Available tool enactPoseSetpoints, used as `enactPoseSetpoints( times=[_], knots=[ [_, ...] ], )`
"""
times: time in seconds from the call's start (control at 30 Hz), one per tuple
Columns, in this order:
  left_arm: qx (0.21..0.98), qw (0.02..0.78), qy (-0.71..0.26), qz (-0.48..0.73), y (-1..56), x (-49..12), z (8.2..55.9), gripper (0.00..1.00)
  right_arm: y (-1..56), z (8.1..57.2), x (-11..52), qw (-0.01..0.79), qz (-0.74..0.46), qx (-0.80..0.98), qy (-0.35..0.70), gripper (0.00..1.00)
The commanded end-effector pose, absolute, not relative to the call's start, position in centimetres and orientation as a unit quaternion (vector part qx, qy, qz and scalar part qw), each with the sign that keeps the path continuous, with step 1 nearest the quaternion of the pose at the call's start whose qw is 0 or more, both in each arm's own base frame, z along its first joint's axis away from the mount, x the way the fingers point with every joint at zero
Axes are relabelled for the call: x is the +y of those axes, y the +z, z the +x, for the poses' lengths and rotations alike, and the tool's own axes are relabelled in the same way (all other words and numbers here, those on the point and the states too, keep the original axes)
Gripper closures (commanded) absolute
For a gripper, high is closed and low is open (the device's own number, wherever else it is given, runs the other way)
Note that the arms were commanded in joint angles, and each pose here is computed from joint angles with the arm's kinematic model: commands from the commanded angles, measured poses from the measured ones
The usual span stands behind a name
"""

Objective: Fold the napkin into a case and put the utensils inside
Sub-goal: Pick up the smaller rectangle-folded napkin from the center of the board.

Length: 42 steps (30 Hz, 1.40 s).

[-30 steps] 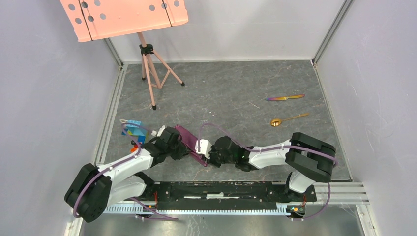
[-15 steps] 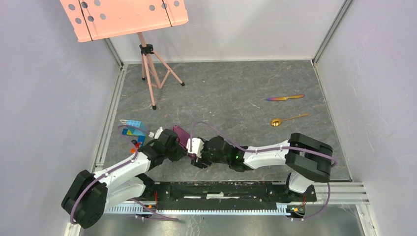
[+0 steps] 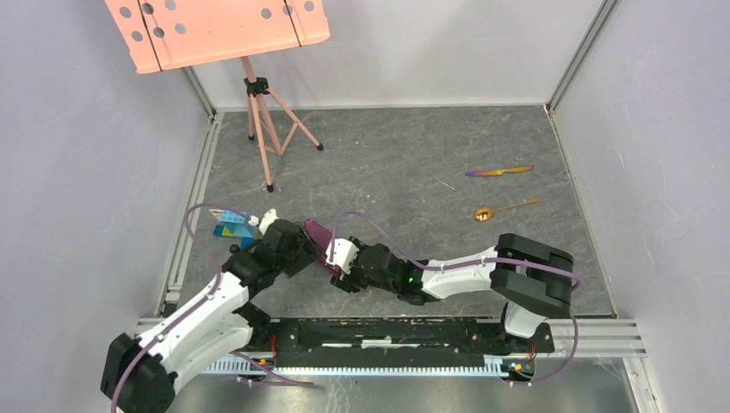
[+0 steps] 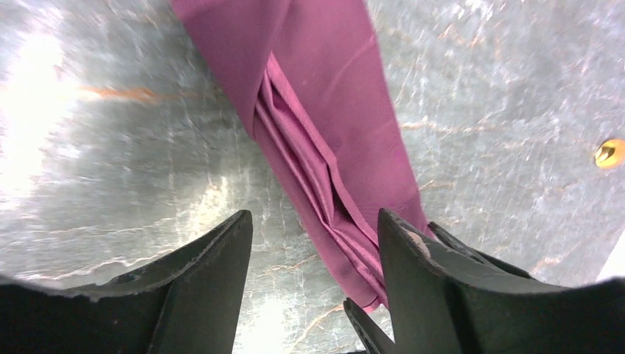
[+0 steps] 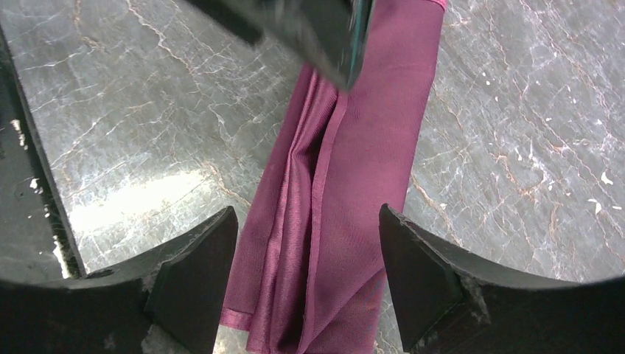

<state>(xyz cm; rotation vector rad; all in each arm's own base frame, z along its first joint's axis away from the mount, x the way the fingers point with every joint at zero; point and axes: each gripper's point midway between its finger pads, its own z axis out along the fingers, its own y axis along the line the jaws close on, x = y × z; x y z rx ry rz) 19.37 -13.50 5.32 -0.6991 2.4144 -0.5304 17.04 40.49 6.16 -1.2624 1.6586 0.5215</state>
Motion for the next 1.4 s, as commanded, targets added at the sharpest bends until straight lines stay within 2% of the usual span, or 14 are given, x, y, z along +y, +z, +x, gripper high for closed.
enactPoseSetpoints(
  times=[0.0, 0.17, 0.47, 0.83, 0.93, 1.03, 1.13, 1.27, 1.37],
  knots=[
    [0.901, 0.352, -0.114, -0.227, 9.3, -9.2, 20.1, 0.28, 7.1, 18.1, 41.7, 0.501, -0.471, 0.695, 0.207, 0.22],
    [0.885, 0.381, -0.042, -0.265, 11.3, -5.0, 19.9, 0.20, 7.0, 19.1, 42.0, 0.507, -0.418, 0.728, 0.197, 0.20],
    [0.859, 0.405, -0.054, -0.310, 12.3, -4.2, 20.1, 0.18, 5.2, 19.5, 43.8, 0.490, -0.412, 0.748, 0.175, 0.24],
    [0.852, 0.419, -0.063, -0.307, 13.5, -4.1, 20.1, 0.19, 1.6, 21.1, 42.4, 0.486, -0.390, 0.776, 0.101, 0.38],
    [0.850, 0.423, -0.060, -0.307, 13.7, -3.9, 20.1, 0.19, 1.0, 21.5, 41.7, 0.492, -0.386, 0.776, 0.078, 0.46],
    [0.847, 0.428, -0.060, -0.308, 14.0, -3.7, 20.0, 0.19, 1.0, 21.5, 41.5, 0.503, -0.386, 0.771, 0.066, 0.61],
    [0.845, 0.433, -0.056, -0.309, 14.4, -3.4, 19.9, 0.19, 2.2, 21.5, 41.9, 0.514, -0.387, 0.762, 0.072, 0.82],
    [0.841, 0.441, -0.056, -0.310, 15.2, -3.1, 19.8, 0.19, 4.9, 20.7, 43.7, 0.507, -0.397, 0.756, 0.115, 0.99],
    [0.838, 0.447, -0.058, -0.308, 16.1, -3.1, 19.8, 0.19, 7.4, 19.4, 45.7, 0.480, -0.394, 0.762, 0.184, 1.00]
  ],
)
